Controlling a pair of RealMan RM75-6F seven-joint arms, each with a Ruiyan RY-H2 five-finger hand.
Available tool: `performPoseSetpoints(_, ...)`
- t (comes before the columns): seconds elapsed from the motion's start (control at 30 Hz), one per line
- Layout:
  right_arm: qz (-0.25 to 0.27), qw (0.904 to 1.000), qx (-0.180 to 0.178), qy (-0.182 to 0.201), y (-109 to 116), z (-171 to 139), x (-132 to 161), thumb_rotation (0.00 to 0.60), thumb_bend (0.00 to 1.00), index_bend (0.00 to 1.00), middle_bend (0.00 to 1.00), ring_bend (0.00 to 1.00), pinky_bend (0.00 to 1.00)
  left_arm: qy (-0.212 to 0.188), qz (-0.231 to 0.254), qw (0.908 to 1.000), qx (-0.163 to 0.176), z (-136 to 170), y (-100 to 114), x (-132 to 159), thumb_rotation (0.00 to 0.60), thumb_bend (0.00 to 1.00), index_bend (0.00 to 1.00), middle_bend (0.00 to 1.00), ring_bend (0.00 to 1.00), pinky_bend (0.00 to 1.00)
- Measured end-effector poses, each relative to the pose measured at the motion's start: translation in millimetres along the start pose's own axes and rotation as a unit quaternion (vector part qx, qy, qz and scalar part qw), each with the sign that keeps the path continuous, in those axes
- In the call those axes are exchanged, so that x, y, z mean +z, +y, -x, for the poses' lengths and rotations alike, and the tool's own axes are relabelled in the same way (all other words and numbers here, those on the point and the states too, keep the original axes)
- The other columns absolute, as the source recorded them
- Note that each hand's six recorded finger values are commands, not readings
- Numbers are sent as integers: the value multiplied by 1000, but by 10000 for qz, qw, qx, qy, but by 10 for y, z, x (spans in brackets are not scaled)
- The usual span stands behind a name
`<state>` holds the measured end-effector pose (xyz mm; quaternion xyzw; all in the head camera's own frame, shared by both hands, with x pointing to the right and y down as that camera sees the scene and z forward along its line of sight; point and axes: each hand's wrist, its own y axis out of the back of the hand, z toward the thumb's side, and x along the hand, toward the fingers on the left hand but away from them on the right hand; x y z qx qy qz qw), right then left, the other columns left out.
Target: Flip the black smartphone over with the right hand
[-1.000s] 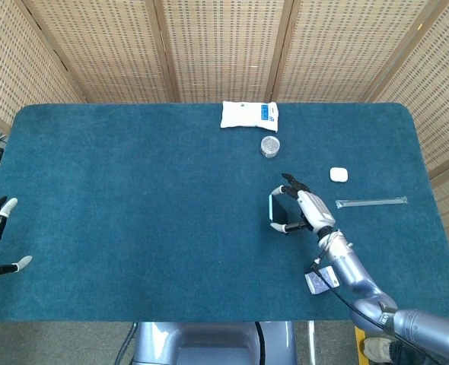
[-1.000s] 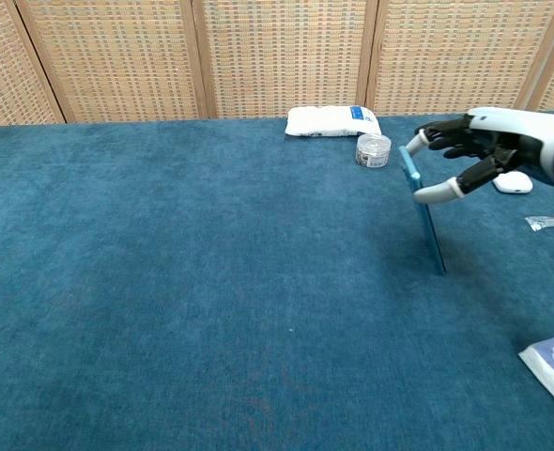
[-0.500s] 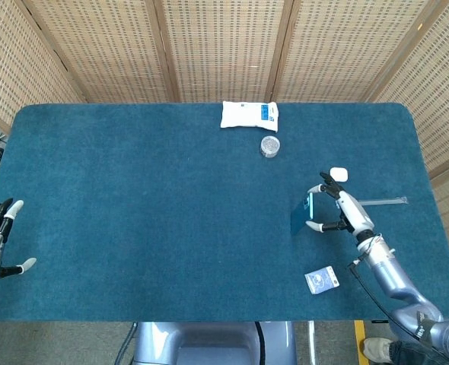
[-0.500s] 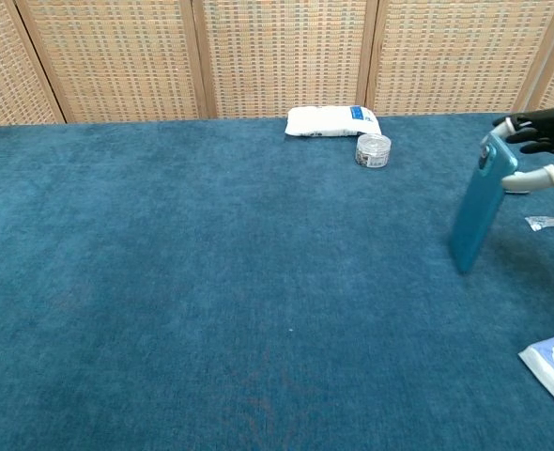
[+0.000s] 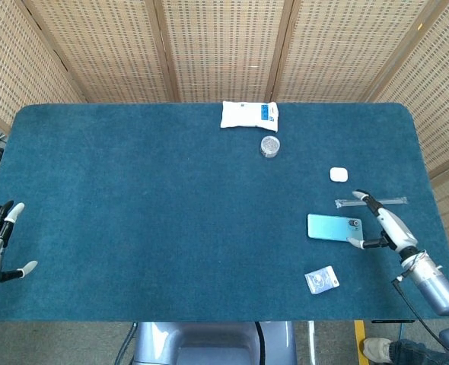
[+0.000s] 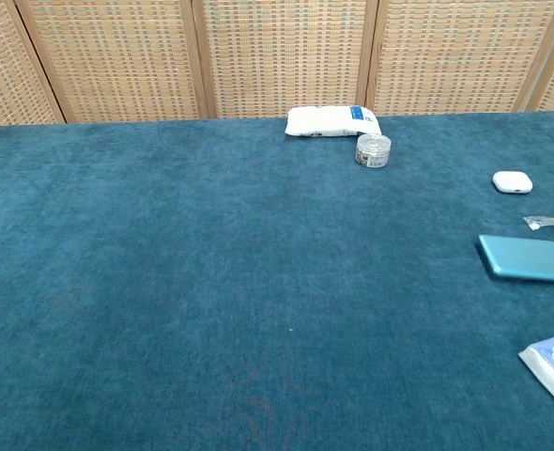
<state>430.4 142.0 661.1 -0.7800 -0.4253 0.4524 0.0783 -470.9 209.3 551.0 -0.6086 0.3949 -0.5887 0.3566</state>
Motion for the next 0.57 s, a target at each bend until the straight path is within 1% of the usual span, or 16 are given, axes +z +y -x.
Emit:
performPoseSetpoints(0.13,-102,9997,-191,131,146,-160,-7,600,234,0,0,0,0,-35,24,10000,53,29,29,8,600,0,0,0,0,0)
performPoseSetpoints(0.23,-223,9989,-322,268,225,-278,36,600,213,0,0,0,0,-69,33,9999,94,50,49,14,600,0,0,0,0,0)
performPoseSetpoints(0.3,-398,9977,-419,365,255,-367,76,600,181,0,0,0,0,-85,33,9999,108,61,56,14,600,0,0,0,0,0)
performPoseSetpoints(0.4,-767,9946,-555,426,257,-498,115,600,58,0,0,0,0,-103,11,9999,138,70,65,10,600,0,0,0,0,0)
performPoseSetpoints(0.43,-961,9924,-622,444,252,-552,133,600,33,0,0,0,0,-114,-3,9998,149,73,66,10,600,0,0,0,0,0)
performPoseSetpoints(0.5,-1292,9878,-736,464,236,-638,167,600,0,0,0,0,0,-138,-17,9998,150,77,62,16,600,0,0,0,0,0)
performPoseSetpoints(0.57,-1717,9799,-892,485,213,-744,221,600,0,0,0,0,0,-161,-51,9998,137,81,54,21,600,0,0,0,0,0)
